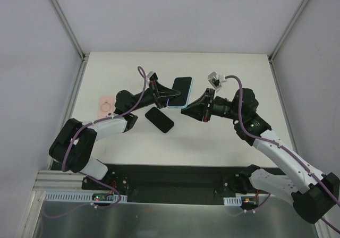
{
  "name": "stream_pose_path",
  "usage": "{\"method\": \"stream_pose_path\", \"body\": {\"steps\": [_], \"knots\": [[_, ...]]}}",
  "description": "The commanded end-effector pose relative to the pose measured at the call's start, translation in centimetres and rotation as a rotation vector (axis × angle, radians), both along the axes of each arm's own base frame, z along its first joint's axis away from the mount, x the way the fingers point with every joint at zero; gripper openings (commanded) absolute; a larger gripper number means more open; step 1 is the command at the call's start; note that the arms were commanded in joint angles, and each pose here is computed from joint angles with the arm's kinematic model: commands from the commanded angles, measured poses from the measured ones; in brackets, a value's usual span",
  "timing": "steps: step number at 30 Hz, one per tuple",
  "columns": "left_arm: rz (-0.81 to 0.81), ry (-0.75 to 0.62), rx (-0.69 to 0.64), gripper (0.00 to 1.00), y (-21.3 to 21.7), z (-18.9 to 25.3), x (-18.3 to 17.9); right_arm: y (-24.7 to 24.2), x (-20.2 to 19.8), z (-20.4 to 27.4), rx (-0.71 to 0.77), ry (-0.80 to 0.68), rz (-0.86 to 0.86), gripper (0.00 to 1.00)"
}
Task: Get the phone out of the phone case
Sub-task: Remove the phone case from the phone.
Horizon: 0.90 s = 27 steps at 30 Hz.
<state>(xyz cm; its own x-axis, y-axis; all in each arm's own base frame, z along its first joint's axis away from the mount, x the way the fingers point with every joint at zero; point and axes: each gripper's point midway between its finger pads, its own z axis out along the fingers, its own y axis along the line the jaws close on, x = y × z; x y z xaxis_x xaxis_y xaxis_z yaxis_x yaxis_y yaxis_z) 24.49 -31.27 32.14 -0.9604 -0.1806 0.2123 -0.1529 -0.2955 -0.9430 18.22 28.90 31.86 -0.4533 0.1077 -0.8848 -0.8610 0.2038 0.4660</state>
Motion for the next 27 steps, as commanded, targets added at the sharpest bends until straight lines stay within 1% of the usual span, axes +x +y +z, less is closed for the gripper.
{"method": "stream_pose_path", "body": {"steps": [1,4,6,7,8,9,10,11,12,13,14,15,16,18,19,22,26,27], "knots": [[-0.08,-0.097,-0.076,0.0,0.5,3.4,-3.8,0.3,1.0,5.6,0.11,-0.218,-0.009,0.01],[-0.072,-0.105,-0.068,0.0,0.6,3.2,-3.8,0.2,1.2,5.8,0.117,-0.2,-0.021,0.01],[-0.058,-0.127,-0.062,0.0,0.7,3.2,-3.5,-0.1,1.5,5.8,0.12,-0.154,-0.049,0.01],[-0.054,-0.14,-0.052,0.0,0.7,3.2,-3.3,-0.4,2.0,4.8,0.086,-0.09,-0.088,0.01],[-0.046,-0.157,-0.045,0.0,0.8,3.2,-3.2,-0.6,2.2,5.1,0.073,-0.067,-0.111,0.05],[-0.024,-0.191,-0.023,0.0,0.9,3.1,-2.6,-1.0,2.5,4.6,0.046,-0.017,-0.142,0.12],[-0.025,-0.2,-0.003,0.0,0.9,2.8,-2.5,-1.5,2.9,2.7,-0.016,0.078,-0.193,0.31],[-0.013,-0.221,0.007,0.0,1.0,2.8,-2.4,-1.7,2.8,2.4,-0.022,0.111,-0.203,0.44],[0.009,-0.264,0.026,0.0,1.1,2.6,-2.0,-1.9,2.1,2.0,-0.003,0.174,-0.206,0.52],[0.018,-0.247,0.057,0.0,1.0,1.9,-1.6,-2.1,2.2,2.1,0.032,0.188,-0.231,0.63],[0.025,-0.265,0.068,0.0,1.1,1.9,-1.6,-2.2,2.0,2.2,0.068,0.211,-0.238,0.69],[0.043,-0.292,0.088,0.0,1.1,1.5,-1.3,-2.7,1.5,1.4,0.097,0.233,-0.249,0.75],[0.052,-0.287,0.104,0.0,1.2,1.1,-1.1,-3.0,1.8,2.3,0.169,0.262,-0.284,0.82],[0.079,-0.306,0.113,0.0,1.2,1.0,-0.9,-3.8,1.7,2.6,0.227,0.289,-0.326,0.85],[0.083,-0.304,0.116,0.0,1.2,0.9,-0.8,-4.0,2.2,1.9,0.254,0.347,-0.364,0.86],[0.104,-0.317,0.12,0.0,1.3,1.1,-0.7,-3.8,2.5,0.7,0.274,0.417,-0.391,0.86],[0.139,-0.342,0.142,0.0,1.6,1.3,-0.7,-2.6,2.7,0.2,0.285,0.47,-0.375,0.81],[0.152,-0.346,0.157,0.0,1.7,1.1,-0.6,-2.3,2.5,0.4,0.291,0.479,-0.362,0.77]]}}
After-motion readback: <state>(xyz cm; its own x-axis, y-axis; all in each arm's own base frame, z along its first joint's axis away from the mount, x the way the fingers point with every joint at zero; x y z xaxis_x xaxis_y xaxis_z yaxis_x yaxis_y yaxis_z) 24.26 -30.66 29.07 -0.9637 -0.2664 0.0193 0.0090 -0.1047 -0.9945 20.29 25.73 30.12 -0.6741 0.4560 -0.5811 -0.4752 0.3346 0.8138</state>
